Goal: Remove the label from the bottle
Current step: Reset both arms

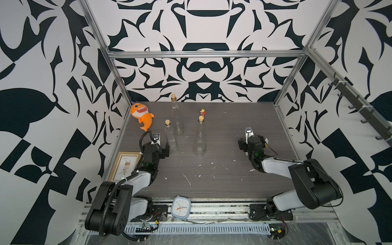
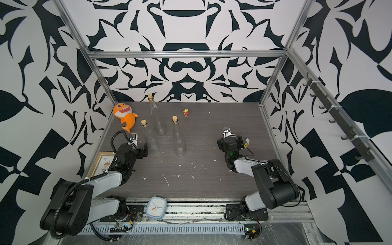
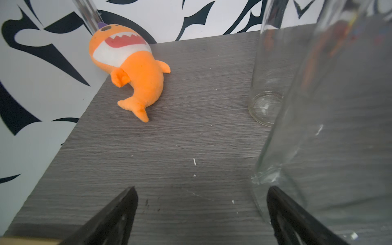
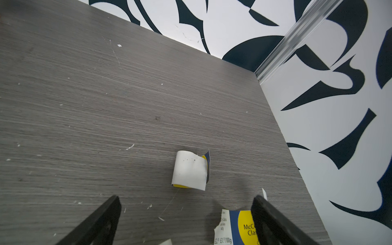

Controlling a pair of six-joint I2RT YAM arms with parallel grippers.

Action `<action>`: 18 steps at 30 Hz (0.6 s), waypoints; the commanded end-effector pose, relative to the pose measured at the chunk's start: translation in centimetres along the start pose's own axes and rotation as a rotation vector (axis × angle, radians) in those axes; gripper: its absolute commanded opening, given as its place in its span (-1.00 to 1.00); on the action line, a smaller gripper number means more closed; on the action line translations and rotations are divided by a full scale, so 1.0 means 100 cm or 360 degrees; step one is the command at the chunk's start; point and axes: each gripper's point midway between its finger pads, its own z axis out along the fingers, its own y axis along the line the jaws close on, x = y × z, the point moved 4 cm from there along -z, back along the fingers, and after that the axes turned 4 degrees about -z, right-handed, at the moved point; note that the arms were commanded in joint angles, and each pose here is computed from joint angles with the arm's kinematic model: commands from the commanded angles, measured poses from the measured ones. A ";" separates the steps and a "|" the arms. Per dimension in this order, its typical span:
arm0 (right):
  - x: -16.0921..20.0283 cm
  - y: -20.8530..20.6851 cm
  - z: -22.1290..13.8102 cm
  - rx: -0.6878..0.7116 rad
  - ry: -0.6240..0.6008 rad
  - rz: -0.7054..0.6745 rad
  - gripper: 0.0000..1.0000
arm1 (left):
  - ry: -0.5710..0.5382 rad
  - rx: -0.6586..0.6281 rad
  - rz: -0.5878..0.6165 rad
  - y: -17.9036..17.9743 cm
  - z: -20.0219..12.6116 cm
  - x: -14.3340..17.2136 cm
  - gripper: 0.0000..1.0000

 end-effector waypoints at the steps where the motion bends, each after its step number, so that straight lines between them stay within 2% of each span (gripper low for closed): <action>1: -0.012 -0.007 0.001 0.0064 -0.0098 0.0049 0.98 | -0.0225 0.0079 0.0002 -0.004 -0.001 -0.027 0.98; 10: 0.000 -0.012 -0.001 0.0130 -0.0149 0.0114 0.98 | -0.0125 0.0217 0.0022 -0.012 0.012 -0.020 0.98; 18: 0.013 -0.028 -0.005 0.0153 -0.0222 0.0280 0.98 | -0.0236 0.0288 0.0083 -0.018 0.021 -0.006 0.98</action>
